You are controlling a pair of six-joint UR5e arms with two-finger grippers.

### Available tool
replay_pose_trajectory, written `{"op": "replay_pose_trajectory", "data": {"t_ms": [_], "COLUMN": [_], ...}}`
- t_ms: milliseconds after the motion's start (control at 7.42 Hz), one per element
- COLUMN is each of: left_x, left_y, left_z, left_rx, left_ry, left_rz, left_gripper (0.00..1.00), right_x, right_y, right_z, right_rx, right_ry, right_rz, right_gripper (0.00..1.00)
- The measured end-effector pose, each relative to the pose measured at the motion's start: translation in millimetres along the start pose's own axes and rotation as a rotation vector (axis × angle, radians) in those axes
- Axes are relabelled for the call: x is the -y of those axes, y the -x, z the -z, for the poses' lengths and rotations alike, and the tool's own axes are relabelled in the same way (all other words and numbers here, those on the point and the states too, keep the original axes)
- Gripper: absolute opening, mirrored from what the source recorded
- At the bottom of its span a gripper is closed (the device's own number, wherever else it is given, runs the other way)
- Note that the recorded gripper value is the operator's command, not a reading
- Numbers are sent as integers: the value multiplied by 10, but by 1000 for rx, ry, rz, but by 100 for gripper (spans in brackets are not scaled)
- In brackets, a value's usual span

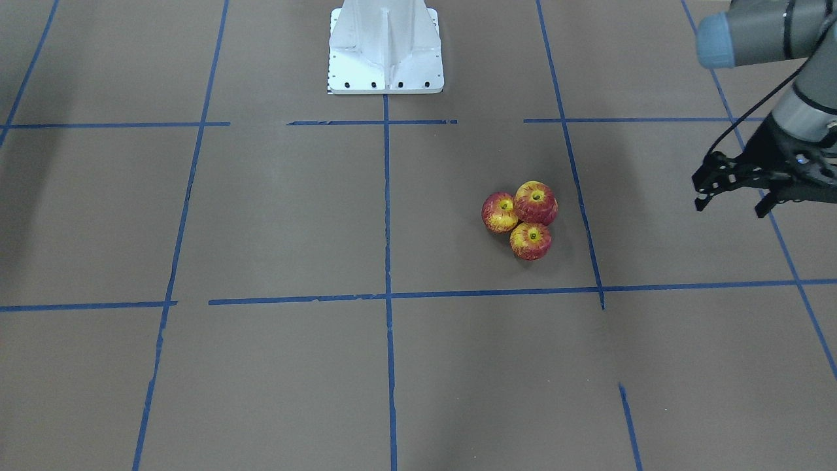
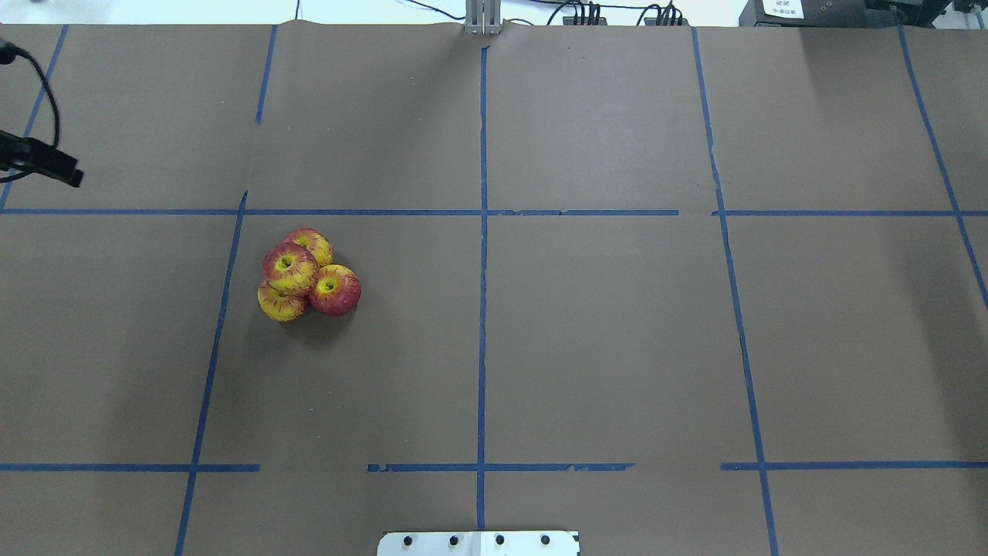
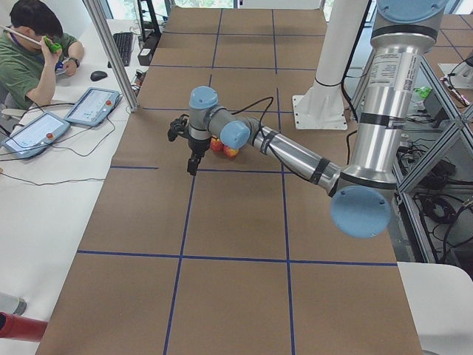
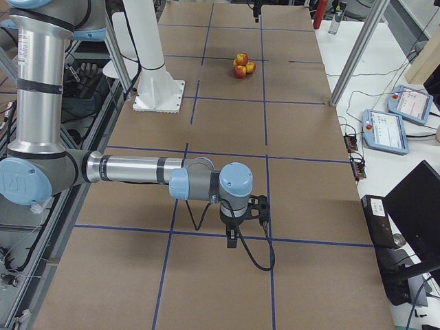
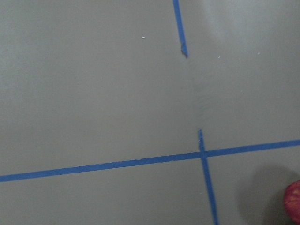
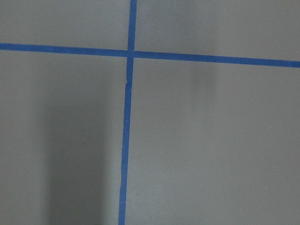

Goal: Stack apples

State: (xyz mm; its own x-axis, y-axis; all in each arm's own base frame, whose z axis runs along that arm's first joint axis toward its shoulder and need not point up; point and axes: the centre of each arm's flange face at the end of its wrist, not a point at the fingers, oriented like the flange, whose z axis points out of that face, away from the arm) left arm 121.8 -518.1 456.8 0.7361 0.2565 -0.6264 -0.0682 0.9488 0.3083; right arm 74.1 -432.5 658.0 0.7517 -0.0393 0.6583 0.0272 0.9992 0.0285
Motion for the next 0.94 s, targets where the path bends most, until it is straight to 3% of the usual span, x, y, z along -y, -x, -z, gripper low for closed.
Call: {"op": "replay_pose_trajectory", "data": {"t_ms": [270, 674, 944], "left_x": [-642, -1515, -1775], "left_y": [910, 1664, 1994], "left_z": [-23, -122, -2], "left_rx": [-4, -57, -46], "left_ry": [70, 144, 127], "left_rz": [-62, 66, 113], "left_gripper": [100, 100, 100], "right_x": [0, 0, 0], "right_y": [0, 0, 0], "right_z": [0, 0, 0], "right_rx": [0, 0, 0], "right_ry": [0, 0, 0], "right_rz": [0, 0, 0], "right_gripper": [100, 100, 100]}}
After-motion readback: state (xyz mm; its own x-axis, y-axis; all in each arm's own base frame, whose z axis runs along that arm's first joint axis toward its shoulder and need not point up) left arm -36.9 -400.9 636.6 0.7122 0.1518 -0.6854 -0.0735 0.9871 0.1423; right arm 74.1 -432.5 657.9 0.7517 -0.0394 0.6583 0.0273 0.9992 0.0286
